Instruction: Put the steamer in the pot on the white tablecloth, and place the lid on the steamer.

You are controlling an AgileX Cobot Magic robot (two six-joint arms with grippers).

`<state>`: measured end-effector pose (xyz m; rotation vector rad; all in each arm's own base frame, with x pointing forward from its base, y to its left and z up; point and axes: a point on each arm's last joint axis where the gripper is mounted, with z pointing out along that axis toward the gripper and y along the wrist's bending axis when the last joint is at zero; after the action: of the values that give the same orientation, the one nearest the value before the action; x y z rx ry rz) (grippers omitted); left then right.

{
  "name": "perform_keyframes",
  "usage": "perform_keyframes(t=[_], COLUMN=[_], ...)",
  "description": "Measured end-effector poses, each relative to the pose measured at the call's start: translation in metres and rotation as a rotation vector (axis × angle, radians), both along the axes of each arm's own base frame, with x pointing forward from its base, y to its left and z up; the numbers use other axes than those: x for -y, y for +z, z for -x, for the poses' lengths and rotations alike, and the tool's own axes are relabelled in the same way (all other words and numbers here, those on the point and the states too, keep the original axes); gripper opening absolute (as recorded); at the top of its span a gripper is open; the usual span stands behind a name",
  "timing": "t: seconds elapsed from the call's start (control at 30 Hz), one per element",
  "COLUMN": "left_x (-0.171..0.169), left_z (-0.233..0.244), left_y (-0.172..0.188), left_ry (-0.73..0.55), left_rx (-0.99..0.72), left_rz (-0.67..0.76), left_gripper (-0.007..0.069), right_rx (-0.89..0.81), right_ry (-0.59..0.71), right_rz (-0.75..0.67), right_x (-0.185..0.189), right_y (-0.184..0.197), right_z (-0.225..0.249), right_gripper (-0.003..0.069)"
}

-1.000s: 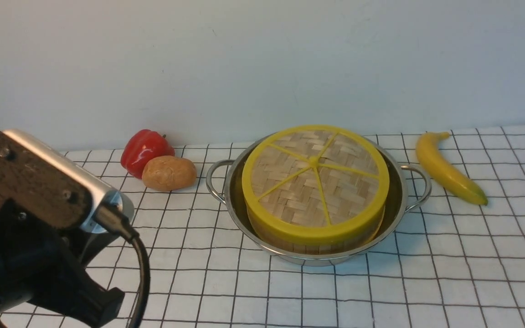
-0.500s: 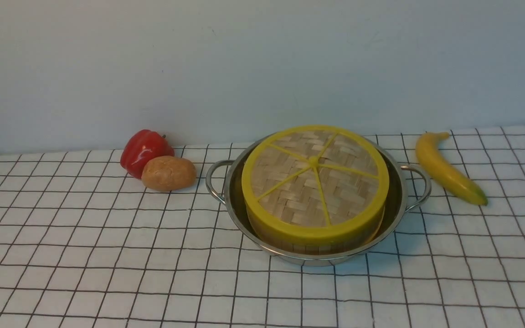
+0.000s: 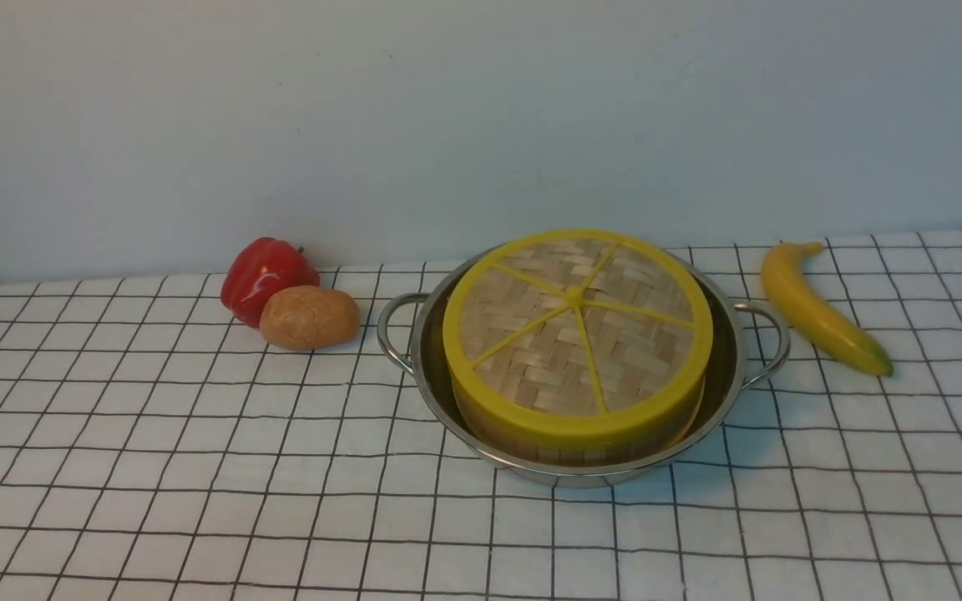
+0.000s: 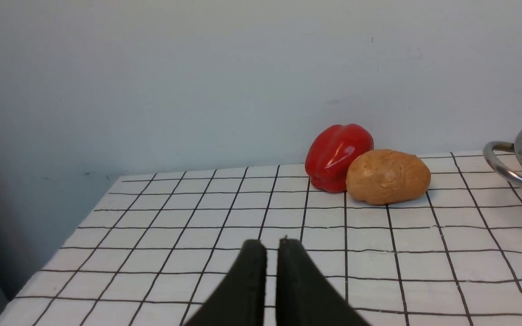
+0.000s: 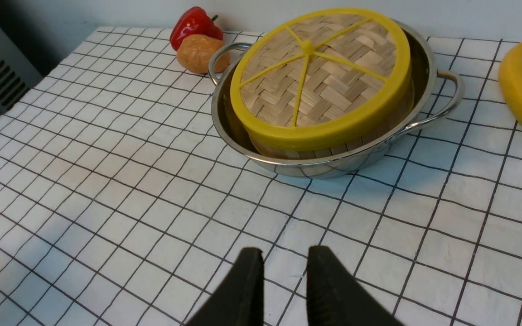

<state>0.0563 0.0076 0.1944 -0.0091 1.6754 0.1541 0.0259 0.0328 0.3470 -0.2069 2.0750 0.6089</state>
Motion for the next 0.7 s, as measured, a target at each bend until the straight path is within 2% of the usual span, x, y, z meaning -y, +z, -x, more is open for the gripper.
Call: perform_keyframes(t=[0.5, 0.57, 0.67, 0.7], left_x=[0.000, 0.000, 0.000, 0.000], left_z=[0.000, 0.000, 0.000, 0.000], left_y=[0.000, 0.000, 0.000, 0.000], left_ry=[0.000, 0.000, 0.000, 0.000], left_rx=[0.000, 0.000, 0.000, 0.000], left_rz=[-0.002, -0.002, -0.002, -0.002], left_gripper=[0.0069, 0.0075, 0.0075, 0.0076], right_rx=[0.013, 0.046, 0.207, 0.215], right_ry=[-0.004, -0.023, -0.151, -0.161], right_rz=[-0.007, -0.012, 0.019, 0.023], right_x=[0.000, 0.001, 0.009, 0.009], right_y=[0.001, 0.002, 0.000, -0.002], right_z=[-0.001, -0.004, -0.015, -0.015], right_gripper=[0.0212, 0.0216, 0.0225, 0.0225])
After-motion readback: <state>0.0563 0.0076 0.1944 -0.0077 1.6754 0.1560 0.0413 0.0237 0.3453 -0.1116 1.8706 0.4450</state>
